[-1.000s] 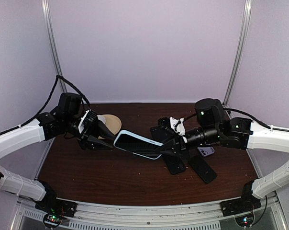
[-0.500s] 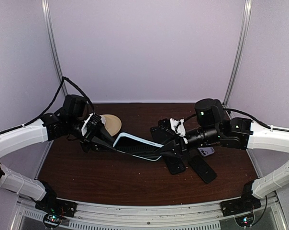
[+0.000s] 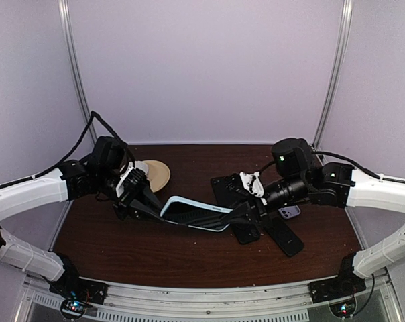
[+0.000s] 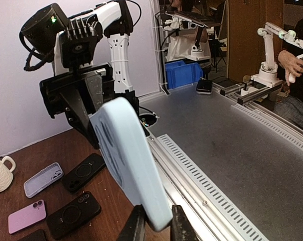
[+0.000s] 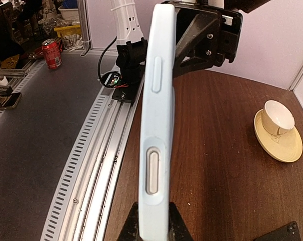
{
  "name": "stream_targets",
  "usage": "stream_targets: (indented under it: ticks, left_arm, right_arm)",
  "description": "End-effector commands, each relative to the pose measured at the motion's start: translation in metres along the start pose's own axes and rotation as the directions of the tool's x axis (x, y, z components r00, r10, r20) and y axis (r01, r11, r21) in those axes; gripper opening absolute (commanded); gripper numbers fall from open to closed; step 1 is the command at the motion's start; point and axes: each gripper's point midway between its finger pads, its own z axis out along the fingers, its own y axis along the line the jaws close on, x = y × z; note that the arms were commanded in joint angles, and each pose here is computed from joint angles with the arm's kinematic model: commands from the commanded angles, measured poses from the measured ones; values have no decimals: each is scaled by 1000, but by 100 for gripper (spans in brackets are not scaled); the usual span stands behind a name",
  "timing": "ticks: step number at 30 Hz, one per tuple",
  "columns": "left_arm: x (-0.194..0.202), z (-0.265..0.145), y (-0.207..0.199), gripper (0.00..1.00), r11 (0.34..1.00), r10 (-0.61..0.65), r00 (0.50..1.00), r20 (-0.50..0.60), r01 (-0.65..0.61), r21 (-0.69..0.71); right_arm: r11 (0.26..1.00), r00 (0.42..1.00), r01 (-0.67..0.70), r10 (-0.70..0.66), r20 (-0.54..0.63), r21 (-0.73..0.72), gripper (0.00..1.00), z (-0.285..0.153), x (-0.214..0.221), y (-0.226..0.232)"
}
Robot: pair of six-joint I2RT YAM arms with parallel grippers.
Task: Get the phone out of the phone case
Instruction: Remove the phone from the bottom left corner of the phone case.
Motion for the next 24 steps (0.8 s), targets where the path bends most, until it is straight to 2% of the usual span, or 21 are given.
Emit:
stream_targets:
  ticks: [1, 5, 18, 24]
  left_arm:
    - [-14, 11, -18, 7, 995, 34, 998, 43, -38, 93]
    - [-13, 16, -25, 7, 992, 40, 998, 39, -44, 114]
    - [-7, 32, -45, 2, 981, 78, 997, 7, -78, 177]
    - [-5, 36, -51, 0, 978, 97, 995, -6, -95, 186]
  right_arm:
    - [983, 976, 183, -180, 122, -11, 0, -5, -34, 3]
    - [983, 977, 180, -174, 126, -35, 0, -4, -34, 6]
    - [961, 989, 131, -108, 105, -245, 0, 8, -27, 25]
    - [952, 992, 108, -84, 93, -287, 0, 15, -26, 25]
